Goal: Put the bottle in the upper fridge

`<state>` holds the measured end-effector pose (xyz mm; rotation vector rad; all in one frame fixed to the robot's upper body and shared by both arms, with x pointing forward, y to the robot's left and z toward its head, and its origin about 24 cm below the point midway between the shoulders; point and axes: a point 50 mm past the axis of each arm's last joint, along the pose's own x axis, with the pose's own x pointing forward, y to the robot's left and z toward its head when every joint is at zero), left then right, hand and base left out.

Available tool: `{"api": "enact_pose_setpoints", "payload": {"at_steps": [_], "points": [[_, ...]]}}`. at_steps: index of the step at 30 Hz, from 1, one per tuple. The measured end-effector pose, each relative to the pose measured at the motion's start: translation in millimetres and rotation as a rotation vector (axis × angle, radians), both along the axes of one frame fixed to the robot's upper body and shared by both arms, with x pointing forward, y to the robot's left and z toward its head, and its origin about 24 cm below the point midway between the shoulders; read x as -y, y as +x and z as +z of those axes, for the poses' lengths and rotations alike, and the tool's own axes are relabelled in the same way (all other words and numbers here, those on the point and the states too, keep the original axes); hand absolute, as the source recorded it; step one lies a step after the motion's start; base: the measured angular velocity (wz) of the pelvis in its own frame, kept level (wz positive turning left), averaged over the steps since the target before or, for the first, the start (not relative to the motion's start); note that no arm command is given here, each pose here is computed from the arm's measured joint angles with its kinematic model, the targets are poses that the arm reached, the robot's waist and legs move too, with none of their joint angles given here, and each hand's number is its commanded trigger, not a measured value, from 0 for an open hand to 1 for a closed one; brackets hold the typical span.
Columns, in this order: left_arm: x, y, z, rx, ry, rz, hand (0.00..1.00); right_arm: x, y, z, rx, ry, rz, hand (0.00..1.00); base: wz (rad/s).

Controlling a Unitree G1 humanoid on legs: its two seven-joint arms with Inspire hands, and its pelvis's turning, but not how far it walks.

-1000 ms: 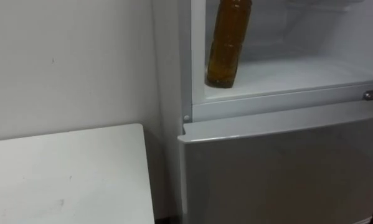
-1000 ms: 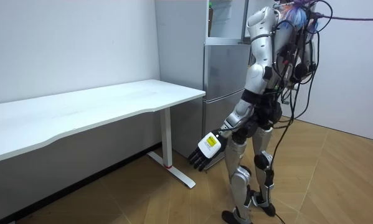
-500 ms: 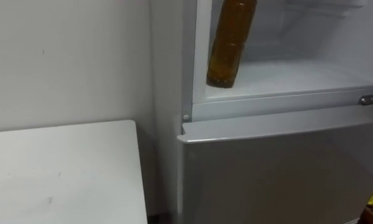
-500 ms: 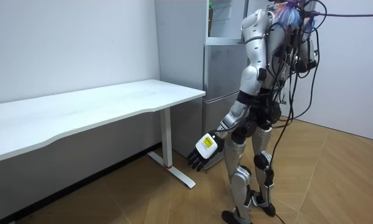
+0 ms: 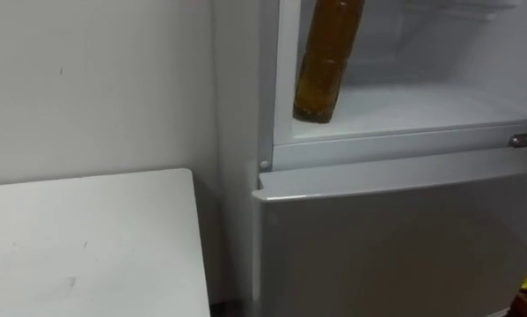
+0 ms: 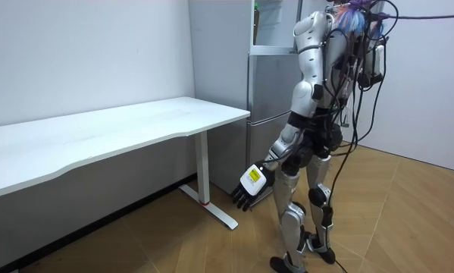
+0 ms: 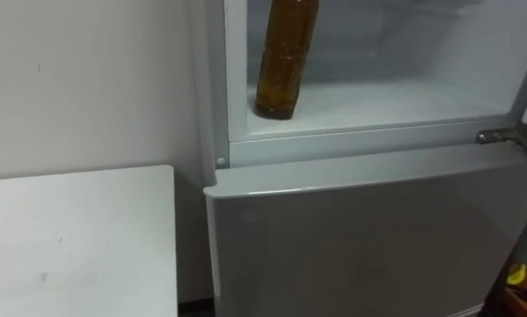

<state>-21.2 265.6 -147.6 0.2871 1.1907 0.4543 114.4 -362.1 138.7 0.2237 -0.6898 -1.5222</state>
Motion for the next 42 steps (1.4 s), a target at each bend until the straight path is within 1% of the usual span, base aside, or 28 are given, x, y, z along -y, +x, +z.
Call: {"api": "enact_pose_setpoints", "payload": {"at_steps": [8,16,24,31,38,42], "points": [[1.7,-1.2,-1.4,-0.035,-0.012,-0.041,0.00,-2.0,2.0,3.9,-0.002,-0.024,0.036,0.00,0.00],[3.6,-0.6,-1.9,-0.032,-0.017,-0.040,0.00,-3.3,4.6,5.6,-0.013,-0.051,0.079,0.00,0.01],[4.7,5.9,-2.7,-0.017,-0.020,-0.043,0.00,-6.1,9.3,7.5,-0.014,-0.072,0.124,0.00,0.02],[5.1,4.1,-3.3,-0.039,-0.019,-0.053,0.00,-12.1,16.2,6.6,-0.037,-0.077,0.181,0.00,-0.01],[10.4,4.9,-5.2,-0.044,-0.033,-0.052,0.00,-30.1,31.6,0.2,-0.068,-0.079,0.308,0.00,-0.03],[10.5,6.6,-5.4,-0.040,-0.034,-0.052,0.00,-34.4,34.3,-0.1,-0.094,-0.116,0.331,0.00,0.00]]}}
